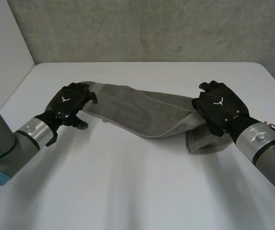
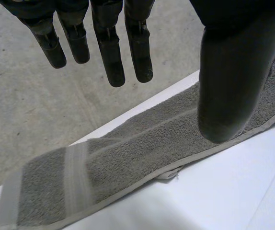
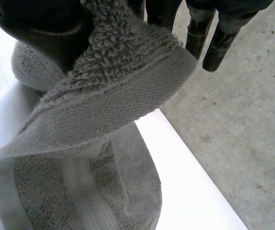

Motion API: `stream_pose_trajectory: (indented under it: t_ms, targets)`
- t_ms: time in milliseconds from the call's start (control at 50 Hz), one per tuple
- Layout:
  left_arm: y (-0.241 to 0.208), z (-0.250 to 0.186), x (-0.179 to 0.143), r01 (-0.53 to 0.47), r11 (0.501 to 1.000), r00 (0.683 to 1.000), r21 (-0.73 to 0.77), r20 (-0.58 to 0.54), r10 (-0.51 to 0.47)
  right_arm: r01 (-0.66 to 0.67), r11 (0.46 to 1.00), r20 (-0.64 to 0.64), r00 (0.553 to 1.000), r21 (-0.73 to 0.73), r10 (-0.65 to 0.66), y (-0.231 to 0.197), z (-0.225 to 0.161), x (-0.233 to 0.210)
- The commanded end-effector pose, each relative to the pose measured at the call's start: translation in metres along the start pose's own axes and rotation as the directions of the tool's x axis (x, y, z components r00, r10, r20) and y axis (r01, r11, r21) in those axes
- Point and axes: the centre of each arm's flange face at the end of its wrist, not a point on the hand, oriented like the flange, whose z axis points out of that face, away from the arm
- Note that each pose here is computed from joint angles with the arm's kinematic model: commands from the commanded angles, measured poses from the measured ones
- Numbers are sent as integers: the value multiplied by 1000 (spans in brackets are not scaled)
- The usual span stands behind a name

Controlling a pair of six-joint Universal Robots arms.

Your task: Fold the towel.

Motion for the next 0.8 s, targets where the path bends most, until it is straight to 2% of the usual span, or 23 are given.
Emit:
stream_pose_trajectory:
  t_ms: [20,260,400,580,800]
  targets:
    - [6,18,2,-7,1000,1000,11,-25,7,-11,1000,-2,1000,-8,11,0,-1,0]
    - [12,64,-44,-60,996,985,59,163,50,-53,998,4,999,-16,53,2,-1,-2]
    - [24,83,-55,-53,998,986,46,162,45,-55,998,6,998,-21,56,3,-2,-3]
    - [47,100,-59,40,994,991,-102,128,-26,-55,998,7,998,-24,56,4,-1,-3]
    - [40,112,-63,12,997,992,-72,123,-3,-57,998,9,998,-28,57,5,-1,-3]
